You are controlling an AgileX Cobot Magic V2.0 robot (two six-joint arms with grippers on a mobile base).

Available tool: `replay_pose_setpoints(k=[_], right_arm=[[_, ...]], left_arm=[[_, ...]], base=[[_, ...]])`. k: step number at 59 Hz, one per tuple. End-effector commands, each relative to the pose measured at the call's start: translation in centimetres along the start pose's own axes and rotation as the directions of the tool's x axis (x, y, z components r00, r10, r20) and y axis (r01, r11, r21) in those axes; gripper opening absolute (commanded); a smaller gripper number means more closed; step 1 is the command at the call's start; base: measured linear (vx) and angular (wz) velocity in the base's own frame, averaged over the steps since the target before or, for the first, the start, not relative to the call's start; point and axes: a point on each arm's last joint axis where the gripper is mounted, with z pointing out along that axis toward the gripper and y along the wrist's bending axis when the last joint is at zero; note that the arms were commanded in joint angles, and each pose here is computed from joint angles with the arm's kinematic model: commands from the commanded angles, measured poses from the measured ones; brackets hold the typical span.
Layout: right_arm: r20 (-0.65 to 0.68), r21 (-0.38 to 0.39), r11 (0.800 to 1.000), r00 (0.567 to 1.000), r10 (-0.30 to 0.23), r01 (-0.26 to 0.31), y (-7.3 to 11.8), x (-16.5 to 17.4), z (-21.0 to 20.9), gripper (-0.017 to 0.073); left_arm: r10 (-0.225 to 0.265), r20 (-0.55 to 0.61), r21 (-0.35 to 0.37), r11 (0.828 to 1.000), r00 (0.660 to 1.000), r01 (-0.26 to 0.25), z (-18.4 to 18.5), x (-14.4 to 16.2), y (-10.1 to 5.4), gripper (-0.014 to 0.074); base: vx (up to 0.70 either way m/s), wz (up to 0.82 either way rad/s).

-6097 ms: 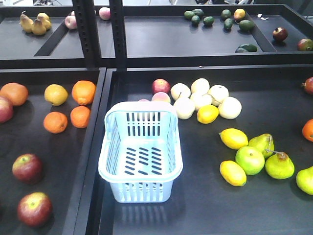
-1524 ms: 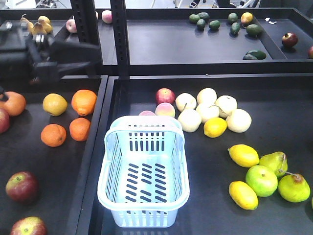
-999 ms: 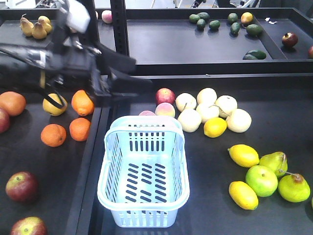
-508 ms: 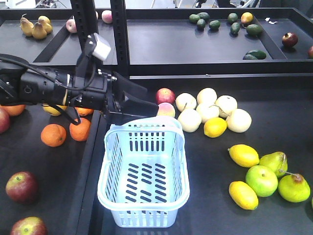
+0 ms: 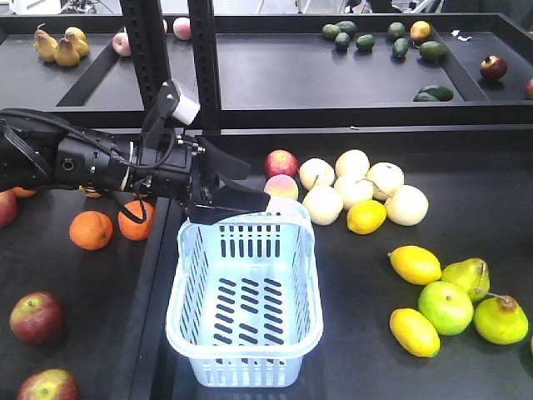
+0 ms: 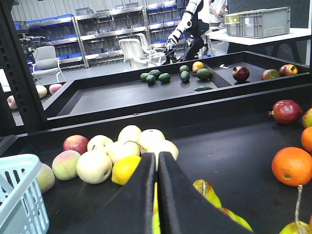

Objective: Pick three apples into basket with both arms
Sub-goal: 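Swing the left gripper over the basket toward its handle, then lower the left gripper and close it around the basket handle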

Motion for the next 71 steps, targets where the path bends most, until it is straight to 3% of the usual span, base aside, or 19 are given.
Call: replay_pose_setpoints(k=[1, 61, 71], right_arm=[[0.071, -0.015, 1.000, 0.997, -0.016, 0.017, 0.1, -0.3, -0.1, -0.0004], [0.071, -0.015, 1.000, 0.997, -0.016, 0.017, 0.1, -0.3, -0.1, -0.0004], [0.071, -0.015, 1.000, 0.997, -0.016, 0.017, 0.1, -0.3, -0.1, -0.0004]], left_arm=[[0.079, 0.016, -0.001, 0.997, 0.997, -0.079, -0.8, -1.7, -0.8, 0.0554], [-0.028, -0.066, 0.029, 0.999, 0.997, 0.030, 2.4, 2.9, 2.1, 0.0554], [-0.038, -0.073, 0.024, 0.999, 0.997, 0.040, 2.6, 3.3, 2.4, 0.0481]], base=[[0.00, 0.00], [0.00, 0.00], [0.00, 0.00]])
